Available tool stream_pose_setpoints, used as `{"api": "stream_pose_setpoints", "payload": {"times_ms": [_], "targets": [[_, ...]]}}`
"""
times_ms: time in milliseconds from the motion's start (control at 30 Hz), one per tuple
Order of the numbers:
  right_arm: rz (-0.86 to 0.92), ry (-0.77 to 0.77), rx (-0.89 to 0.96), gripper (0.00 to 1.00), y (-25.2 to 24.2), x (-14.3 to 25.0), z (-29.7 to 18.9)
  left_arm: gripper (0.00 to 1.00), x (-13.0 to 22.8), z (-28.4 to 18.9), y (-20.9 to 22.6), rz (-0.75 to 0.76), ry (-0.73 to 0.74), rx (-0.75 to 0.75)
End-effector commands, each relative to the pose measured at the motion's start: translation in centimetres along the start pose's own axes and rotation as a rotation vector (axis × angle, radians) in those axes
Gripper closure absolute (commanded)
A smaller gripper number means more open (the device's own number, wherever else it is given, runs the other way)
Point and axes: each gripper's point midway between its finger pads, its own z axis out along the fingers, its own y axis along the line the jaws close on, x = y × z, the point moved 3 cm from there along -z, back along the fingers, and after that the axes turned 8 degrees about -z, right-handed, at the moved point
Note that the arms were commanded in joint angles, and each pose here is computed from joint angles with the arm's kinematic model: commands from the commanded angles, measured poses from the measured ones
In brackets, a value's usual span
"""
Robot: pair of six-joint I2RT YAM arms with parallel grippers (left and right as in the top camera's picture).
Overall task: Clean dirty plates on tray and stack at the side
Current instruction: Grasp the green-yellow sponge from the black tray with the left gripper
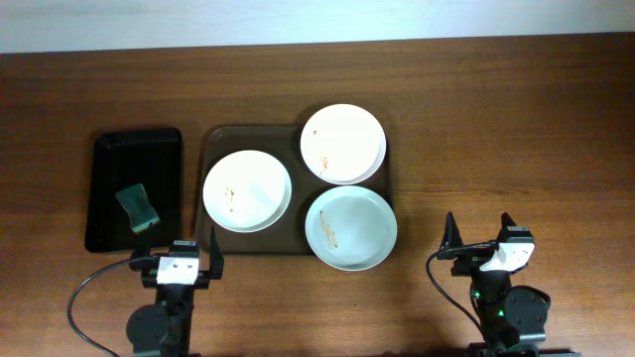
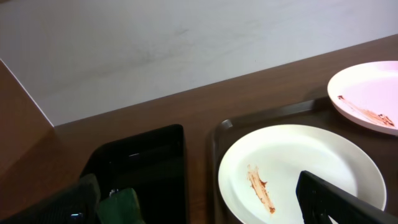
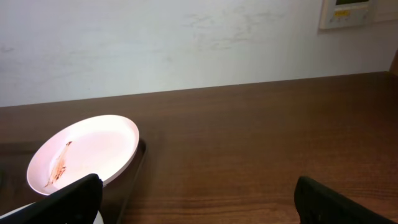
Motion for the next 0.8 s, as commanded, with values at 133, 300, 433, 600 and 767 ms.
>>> {"api": "stream_pose_setpoints", "payload": {"times_ms": [133, 300, 433, 600, 767], "targets": [[-0.158, 0.005, 0.016, 0.02, -0.2, 0.3, 0.0, 0.01, 0.1, 0.0, 0.0, 0.016, 0.0, -0.002], [-0.158, 0.004, 0.012, 0.02, -0.1, 0.3, 0.0, 0.01, 0.1, 0.0, 0.0, 0.016, 0.0, -0.002], [-0.157, -0.043, -0.056, 0.02, 0.9, -0.6, 0.0, 0.01, -0.7, 0.0, -0.5, 0.018, -0.041, 0.033], [-0.162, -0.143, -0.173, 0.02, 2.6, -3.2, -0.6, 0.01, -3.0, -0.5, -2.2, 0.033, -0.148, 0.16], [-0.154, -0.267, -0.323, 0.02, 4.5, -9.7, -2.9, 0.01, -7.6, -2.0, -3.2, 0.035, -0.192, 0.264]]}}
